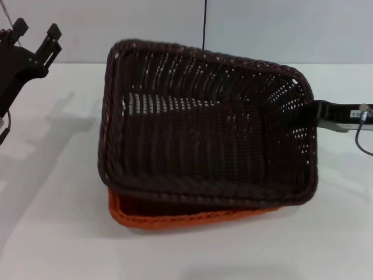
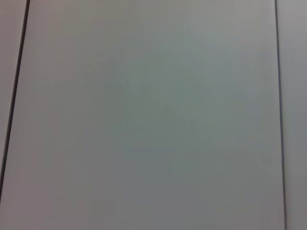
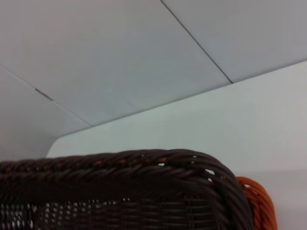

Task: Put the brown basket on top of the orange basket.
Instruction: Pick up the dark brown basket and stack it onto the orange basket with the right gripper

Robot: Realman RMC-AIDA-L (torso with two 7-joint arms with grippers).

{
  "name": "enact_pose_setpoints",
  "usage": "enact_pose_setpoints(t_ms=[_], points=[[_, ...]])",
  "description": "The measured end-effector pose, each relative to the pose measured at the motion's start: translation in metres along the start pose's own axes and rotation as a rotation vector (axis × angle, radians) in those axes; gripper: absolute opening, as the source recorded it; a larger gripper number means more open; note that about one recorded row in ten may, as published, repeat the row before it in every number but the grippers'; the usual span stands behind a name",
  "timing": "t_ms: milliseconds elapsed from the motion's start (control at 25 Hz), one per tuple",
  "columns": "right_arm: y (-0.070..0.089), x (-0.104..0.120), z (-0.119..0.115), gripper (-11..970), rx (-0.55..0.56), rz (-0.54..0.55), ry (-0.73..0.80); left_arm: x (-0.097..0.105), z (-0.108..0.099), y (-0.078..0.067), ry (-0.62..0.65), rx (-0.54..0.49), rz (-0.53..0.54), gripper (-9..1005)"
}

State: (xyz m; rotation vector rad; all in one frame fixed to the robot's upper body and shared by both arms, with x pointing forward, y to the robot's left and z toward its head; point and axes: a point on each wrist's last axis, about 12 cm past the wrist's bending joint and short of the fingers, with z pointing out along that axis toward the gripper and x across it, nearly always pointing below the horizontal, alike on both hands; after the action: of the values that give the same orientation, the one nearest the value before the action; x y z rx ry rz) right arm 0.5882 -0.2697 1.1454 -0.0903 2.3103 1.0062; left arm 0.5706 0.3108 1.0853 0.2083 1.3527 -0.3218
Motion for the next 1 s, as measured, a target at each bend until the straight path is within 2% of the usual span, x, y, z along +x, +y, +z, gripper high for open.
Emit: enact_pose_setpoints(t_ms=[320,680,840,1000], points=[[0.007,-0.006,-0.008,142,0.038,-0.085,0.053,0.000,0.001,-0.003,0.000,0.008,-0.010,711],[0.004,-0.009,-0.017,153,0.090,-0.156,0.062,0.000,0.001,-0.003,-0.002,0.008,-0.014,712],[0.001,-0.012,-0.032,238,0.094,-0.208,-0.006,0.000,0.001,-0.003,-0.003,0.007,-0.015,712],[0.002,-0.015,-0.045,322,0.025,-0.262,-0.105,0.001,0.001,-0.003,-0.002,0.005,-0.016,712]])
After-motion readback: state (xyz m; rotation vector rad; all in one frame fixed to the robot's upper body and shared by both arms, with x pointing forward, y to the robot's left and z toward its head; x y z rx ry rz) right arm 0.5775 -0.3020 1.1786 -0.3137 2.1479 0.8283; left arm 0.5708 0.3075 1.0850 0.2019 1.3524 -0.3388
